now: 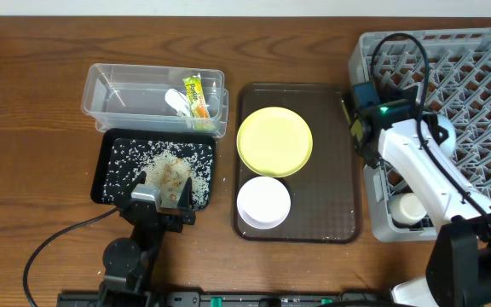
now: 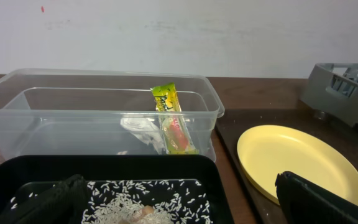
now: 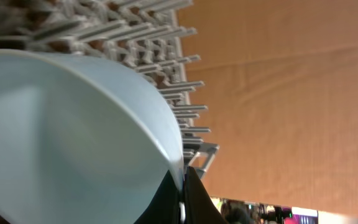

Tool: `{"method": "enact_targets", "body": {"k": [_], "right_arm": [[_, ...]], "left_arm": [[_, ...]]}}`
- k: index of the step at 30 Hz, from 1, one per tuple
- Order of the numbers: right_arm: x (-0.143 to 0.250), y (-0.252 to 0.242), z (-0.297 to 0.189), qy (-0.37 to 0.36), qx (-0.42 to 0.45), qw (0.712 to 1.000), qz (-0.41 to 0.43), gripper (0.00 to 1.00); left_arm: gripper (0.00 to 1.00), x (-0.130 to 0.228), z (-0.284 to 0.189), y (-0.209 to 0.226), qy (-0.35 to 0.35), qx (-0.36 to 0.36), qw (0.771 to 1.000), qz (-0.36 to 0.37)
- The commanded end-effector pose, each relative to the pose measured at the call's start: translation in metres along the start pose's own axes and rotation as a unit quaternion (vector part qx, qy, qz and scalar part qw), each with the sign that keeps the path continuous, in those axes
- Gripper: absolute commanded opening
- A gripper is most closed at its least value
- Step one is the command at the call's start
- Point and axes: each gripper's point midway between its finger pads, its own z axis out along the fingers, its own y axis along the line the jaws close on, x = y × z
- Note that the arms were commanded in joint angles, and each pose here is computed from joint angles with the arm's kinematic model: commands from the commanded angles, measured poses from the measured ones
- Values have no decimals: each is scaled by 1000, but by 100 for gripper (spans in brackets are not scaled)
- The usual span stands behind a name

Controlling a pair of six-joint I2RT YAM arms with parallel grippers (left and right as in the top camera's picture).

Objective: Sort waste into correct bins and load items into the dishwasher rack
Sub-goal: 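Move the right gripper back and grasp the white bowl's rim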

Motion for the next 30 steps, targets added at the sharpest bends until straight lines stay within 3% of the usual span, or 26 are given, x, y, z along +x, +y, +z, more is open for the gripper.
{"method": "enact_targets", "body": {"k": [1, 6, 10, 14, 21, 26, 30], "right_arm": [[1, 22, -10, -3, -42, 999, -30, 1], [4, 37, -21, -3, -77, 997, -26, 1], [10, 37, -26, 2, -79, 997, -10, 6], [16, 33, -32, 6, -80, 996, 27, 23], [22, 48, -53, 20, -166, 984, 64, 38], [22, 68, -87, 21, -284, 954, 94, 52], [10, 94, -135, 2, -434, 896, 98, 56]], "left_arm": [[98, 15, 2, 2, 17, -1, 1000, 4], [98, 15, 2, 2, 17, -1, 1000, 4], [98, 15, 2, 2, 17, -1, 1000, 4], [98, 15, 2, 2, 17, -1, 1000, 4], [98, 15, 2, 2, 17, -1, 1000, 4], [98, 14, 2, 2, 16, -1, 1000, 4], [98, 15, 2, 2, 17, -1, 1000, 4]]}}
